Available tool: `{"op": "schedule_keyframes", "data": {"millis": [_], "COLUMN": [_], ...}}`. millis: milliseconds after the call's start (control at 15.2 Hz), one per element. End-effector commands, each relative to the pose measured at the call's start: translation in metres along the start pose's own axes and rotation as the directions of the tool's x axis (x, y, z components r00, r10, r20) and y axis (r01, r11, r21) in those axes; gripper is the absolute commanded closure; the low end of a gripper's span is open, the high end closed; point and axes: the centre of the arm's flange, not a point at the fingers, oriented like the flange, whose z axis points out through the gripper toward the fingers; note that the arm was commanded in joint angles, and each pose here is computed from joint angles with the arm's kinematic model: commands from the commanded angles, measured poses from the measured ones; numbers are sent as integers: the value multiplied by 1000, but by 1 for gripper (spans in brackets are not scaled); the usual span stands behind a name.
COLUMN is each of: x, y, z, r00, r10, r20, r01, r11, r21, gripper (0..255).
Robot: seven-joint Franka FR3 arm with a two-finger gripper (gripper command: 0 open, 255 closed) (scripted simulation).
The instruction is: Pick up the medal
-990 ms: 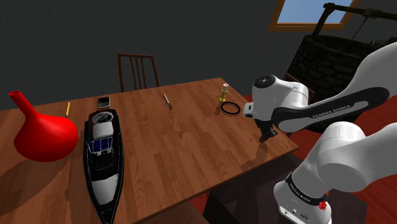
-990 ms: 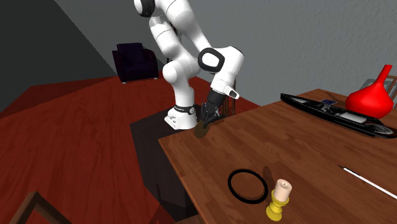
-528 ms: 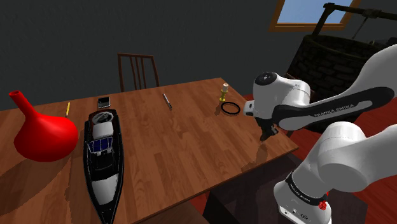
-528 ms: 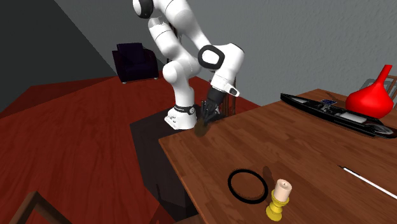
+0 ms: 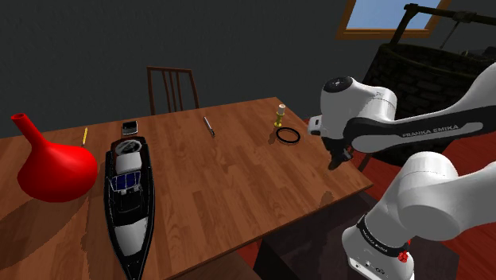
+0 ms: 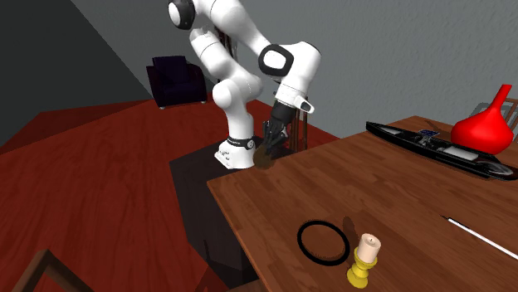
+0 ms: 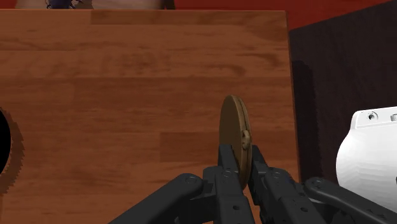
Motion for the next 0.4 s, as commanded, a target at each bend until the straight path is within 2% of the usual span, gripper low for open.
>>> {"op": "schedule_keyframes", "data": {"millis": [0, 330], "x": [-5, -12], "y": [-1, -1], "z": [-11, -26], "r00": [1000, 1000], "r10": [0, 0], "r20": [0, 0], "r01": [0, 0], "r11": [1000, 1000], "r21": [1, 1], "gripper": [255, 255]}}
